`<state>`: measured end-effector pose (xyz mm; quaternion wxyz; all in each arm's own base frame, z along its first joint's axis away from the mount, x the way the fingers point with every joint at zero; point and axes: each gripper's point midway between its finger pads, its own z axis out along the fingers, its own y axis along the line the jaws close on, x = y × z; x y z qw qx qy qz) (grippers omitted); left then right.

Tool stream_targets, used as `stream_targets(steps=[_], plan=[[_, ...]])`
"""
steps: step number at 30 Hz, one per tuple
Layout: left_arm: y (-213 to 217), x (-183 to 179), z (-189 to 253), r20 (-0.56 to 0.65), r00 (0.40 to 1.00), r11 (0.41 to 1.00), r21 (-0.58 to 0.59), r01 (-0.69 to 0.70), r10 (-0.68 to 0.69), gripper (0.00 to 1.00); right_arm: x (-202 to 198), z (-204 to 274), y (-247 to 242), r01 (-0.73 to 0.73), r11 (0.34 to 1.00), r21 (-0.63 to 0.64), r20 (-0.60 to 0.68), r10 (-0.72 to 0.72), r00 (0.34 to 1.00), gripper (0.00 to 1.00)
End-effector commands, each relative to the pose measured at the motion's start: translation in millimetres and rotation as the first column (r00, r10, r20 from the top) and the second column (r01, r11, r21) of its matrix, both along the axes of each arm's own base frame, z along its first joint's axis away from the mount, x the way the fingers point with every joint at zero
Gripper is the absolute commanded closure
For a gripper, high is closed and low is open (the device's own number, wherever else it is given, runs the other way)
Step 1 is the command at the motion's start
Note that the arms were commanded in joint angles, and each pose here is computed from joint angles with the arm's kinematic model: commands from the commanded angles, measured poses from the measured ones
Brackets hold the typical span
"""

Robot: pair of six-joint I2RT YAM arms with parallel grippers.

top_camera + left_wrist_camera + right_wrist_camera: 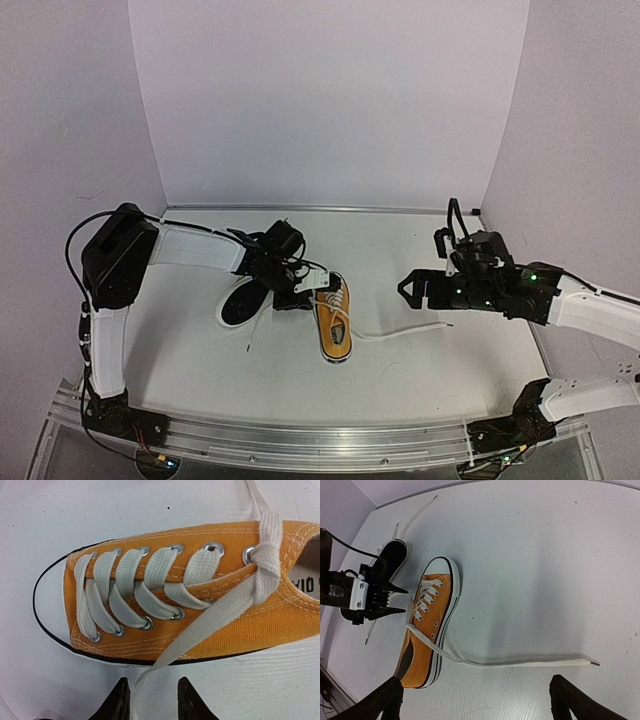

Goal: Tie the shoes

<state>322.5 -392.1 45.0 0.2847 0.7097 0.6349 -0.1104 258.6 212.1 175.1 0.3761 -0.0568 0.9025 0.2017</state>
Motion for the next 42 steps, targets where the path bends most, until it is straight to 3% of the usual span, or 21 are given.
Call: stream_targets(steps=[1, 7, 13, 28, 30, 32, 35, 42], plan=[[-9, 14, 6, 0.065, 0.997, 0.999, -0.017, 0.035, -0.034, 0.71, 0, 3, -1, 0.004, 1.000, 0.017, 0.013, -0.004, 1.000, 0.02], [-9, 15, 5, 0.068, 0.997, 0.999, -0.025, 0.025, -0.023, 0.80, 1, 0, -1, 0.002, 1.000, 0.010, 0.009, -0.002, 1.000, 0.02], [-9, 14, 13, 0.059, 0.998, 0.998, -0.060, -0.008, 0.012, 0.99, 1, -4, -1, 0.007, 1.000, 0.002, 0.001, -0.007, 1.000, 0.02], [6, 4, 25, 0.056, 0.996, 0.995, -0.077, -0.065, 0.069, 1.00, 0, -12, -1, 0.007, 1.000, -0.003, -0.015, -0.007, 1.000, 0.02], [7, 3, 24, 0.050, 0.996, 0.994, -0.078, -0.070, 0.074, 0.95, 0, -13, -1, 0.006, 1.000, -0.003, -0.016, -0.006, 1.000, 0.02], [7, 5, 21, 0.048, 0.996, 0.994, -0.076, -0.077, 0.081, 0.77, 0, -13, 0, 0.005, 1.000, -0.004, -0.017, -0.005, 1.000, 0.02], [6, 8, 17, 0.052, 0.995, 0.994, -0.073, -0.084, 0.088, 0.64, 0, -14, 0, 0.004, 1.000, -0.005, -0.020, -0.005, 1.000, 0.02], [0, 10, 9, 0.045, 0.997, 0.997, -0.056, -0.061, 0.063, 0.62, 1, -14, -1, 0.009, 1.000, -0.004, -0.019, -0.009, 1.000, 0.02]])
